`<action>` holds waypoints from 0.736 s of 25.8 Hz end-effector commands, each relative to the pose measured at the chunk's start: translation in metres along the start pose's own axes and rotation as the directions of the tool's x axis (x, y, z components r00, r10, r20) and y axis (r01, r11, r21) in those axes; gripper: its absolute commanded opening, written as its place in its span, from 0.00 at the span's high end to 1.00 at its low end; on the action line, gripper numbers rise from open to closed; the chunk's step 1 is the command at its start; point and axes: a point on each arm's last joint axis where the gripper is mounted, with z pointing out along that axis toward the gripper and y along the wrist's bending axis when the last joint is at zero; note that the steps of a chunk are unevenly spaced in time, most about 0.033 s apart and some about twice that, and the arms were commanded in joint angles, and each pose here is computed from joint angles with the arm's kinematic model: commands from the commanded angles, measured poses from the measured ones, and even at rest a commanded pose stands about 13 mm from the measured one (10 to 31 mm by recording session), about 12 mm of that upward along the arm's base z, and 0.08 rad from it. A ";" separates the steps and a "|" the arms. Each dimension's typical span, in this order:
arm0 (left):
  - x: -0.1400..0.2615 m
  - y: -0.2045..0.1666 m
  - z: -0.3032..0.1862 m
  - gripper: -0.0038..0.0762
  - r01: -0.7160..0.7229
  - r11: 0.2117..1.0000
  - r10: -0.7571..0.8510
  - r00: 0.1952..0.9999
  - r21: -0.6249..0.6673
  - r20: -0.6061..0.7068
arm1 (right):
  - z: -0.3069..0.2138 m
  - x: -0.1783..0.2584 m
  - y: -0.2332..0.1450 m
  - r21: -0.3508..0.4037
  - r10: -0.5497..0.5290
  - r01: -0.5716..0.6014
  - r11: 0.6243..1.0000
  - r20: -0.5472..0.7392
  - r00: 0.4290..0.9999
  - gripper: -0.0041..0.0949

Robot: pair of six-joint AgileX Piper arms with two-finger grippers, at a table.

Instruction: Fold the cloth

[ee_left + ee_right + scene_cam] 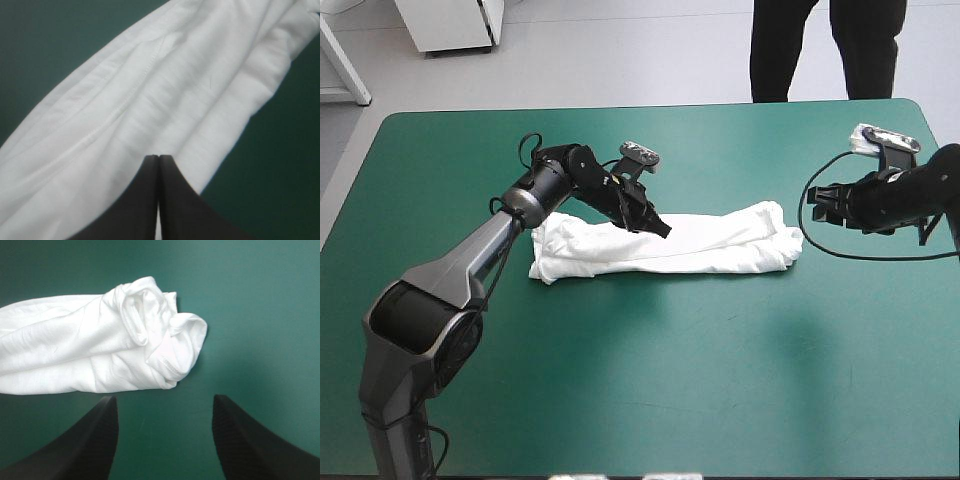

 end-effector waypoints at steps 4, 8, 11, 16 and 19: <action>-0.019 -0.004 0.000 0.96 0.013 0.999 -0.014 0.998 0.033 0.059 | 0.017 -0.012 0.002 -0.099 0.003 -0.003 0.995 0.000 1.000 0.41; -0.012 0.004 0.026 0.96 0.041 0.998 -0.041 0.999 0.046 -0.009 | 0.033 -0.014 -0.003 -0.104 -0.003 -0.002 0.995 -0.044 0.999 0.41; -0.006 0.006 0.044 0.96 0.061 0.997 -0.058 0.997 0.056 -0.056 | 0.037 -0.016 -0.005 -0.099 -0.005 0.002 0.995 -0.031 1.000 0.41; -0.001 -0.001 0.064 0.96 0.054 0.996 -0.046 0.994 0.073 -0.099 | 0.049 -0.017 -0.009 -0.097 -0.001 -0.004 0.995 -0.057 0.998 0.41; 0.000 -0.005 0.066 0.96 0.062 0.995 -0.053 0.993 0.080 -0.109 | 0.068 -0.017 -0.016 -0.095 0.011 -0.020 0.995 -0.103 0.995 0.41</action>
